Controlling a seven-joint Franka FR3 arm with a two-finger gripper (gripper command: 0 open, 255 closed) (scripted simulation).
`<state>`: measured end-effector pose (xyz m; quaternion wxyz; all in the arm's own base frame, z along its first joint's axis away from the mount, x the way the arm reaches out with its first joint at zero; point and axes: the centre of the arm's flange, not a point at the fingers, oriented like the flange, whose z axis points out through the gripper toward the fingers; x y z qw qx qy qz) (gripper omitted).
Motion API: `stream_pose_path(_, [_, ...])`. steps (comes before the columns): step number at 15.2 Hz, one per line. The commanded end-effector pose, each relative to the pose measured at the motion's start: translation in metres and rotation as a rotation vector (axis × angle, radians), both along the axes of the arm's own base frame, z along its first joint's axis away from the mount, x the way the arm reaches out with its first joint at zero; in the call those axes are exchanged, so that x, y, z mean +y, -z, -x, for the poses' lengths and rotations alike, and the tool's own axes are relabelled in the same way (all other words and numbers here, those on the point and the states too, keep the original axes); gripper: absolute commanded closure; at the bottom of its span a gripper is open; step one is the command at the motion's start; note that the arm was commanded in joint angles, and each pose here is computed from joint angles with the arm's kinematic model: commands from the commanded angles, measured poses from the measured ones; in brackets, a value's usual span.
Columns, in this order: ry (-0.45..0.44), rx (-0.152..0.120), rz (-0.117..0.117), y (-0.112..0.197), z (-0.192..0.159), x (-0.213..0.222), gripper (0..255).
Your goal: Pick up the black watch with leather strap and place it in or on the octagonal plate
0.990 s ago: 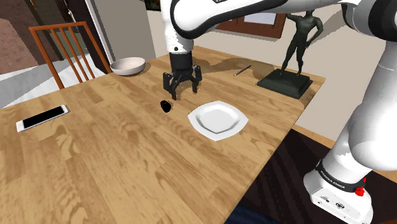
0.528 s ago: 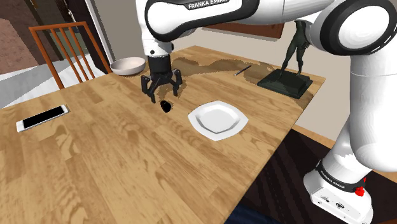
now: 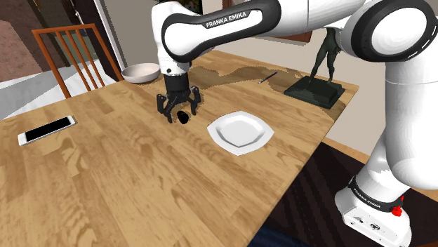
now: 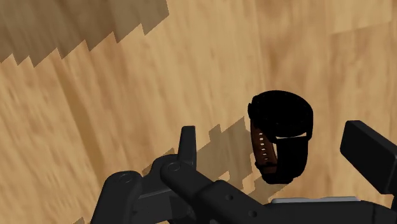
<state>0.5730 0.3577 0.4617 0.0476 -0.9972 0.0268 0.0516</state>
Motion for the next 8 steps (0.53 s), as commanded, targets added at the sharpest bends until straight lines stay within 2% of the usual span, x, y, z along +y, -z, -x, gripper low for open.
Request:
stream_pose_path(1, [0.000, 0.000, 0.000, 0.0020, 0.0005, 0.0001, 0])
stream_pose_path(6, [0.000, 0.000, 0.000, 0.0019, 0.0004, 0.0001, 0])
stream_pose_path(7, [0.000, 0.000, 0.000, 0.0019, 0.0004, 0.0001, 255])
stream_pose_path(8, [0.000, 0.000, 0.000, 0.0019, 0.0004, 0.0001, 255])
